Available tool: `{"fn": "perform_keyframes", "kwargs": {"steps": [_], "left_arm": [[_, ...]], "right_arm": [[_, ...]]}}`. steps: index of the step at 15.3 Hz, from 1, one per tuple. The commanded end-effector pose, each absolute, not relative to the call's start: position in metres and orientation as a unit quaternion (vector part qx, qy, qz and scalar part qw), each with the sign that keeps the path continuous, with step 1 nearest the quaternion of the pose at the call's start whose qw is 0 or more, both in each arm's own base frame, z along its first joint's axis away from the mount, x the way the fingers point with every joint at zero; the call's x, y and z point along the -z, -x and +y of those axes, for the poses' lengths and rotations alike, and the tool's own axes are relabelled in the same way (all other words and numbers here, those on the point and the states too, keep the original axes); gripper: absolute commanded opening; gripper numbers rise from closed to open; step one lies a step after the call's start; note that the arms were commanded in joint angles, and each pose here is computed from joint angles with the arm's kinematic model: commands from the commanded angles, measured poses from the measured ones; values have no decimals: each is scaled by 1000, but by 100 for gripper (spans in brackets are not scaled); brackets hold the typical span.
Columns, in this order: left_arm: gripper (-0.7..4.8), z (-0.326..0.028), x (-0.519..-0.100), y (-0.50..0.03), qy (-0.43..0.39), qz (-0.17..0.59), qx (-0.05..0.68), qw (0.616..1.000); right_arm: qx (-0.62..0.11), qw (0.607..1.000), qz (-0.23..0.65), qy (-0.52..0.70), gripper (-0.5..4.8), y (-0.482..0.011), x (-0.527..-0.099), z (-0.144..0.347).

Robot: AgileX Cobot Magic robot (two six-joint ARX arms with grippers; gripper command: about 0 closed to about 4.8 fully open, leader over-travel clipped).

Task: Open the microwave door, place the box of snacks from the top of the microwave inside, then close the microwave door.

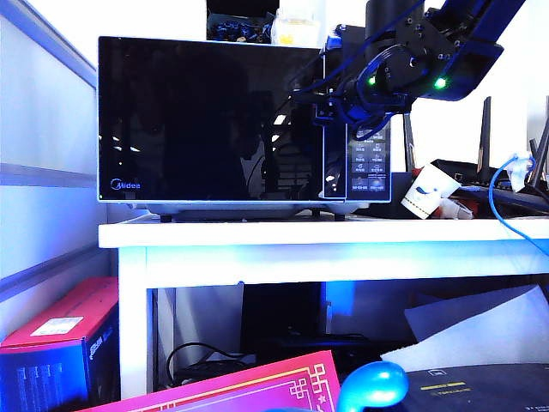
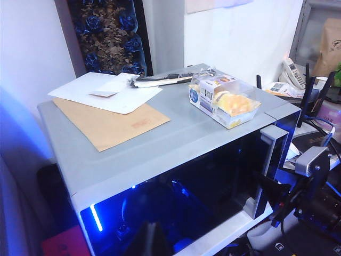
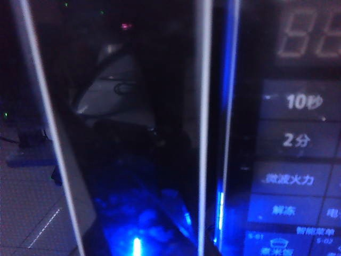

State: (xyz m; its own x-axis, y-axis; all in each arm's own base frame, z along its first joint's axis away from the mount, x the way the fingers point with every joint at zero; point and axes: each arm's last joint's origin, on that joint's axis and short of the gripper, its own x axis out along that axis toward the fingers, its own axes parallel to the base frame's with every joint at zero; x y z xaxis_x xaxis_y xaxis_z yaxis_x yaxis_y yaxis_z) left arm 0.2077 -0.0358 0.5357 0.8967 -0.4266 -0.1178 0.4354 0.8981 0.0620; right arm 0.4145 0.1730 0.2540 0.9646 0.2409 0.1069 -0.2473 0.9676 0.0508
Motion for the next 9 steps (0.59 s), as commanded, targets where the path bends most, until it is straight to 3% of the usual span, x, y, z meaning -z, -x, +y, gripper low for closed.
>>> {"fn": "perform_keyframes", "kwargs": {"steps": [1,9], "left_arm": [[-6,-36,-538,-206,-46,43,225,972],[-6,-36,-537,-205,-45,49,225,972]], "right_arm": [[-126,989,-58,-43,114,-413,-258,174],[-122,992,-4,-27,116,-403,-272,171]]}}
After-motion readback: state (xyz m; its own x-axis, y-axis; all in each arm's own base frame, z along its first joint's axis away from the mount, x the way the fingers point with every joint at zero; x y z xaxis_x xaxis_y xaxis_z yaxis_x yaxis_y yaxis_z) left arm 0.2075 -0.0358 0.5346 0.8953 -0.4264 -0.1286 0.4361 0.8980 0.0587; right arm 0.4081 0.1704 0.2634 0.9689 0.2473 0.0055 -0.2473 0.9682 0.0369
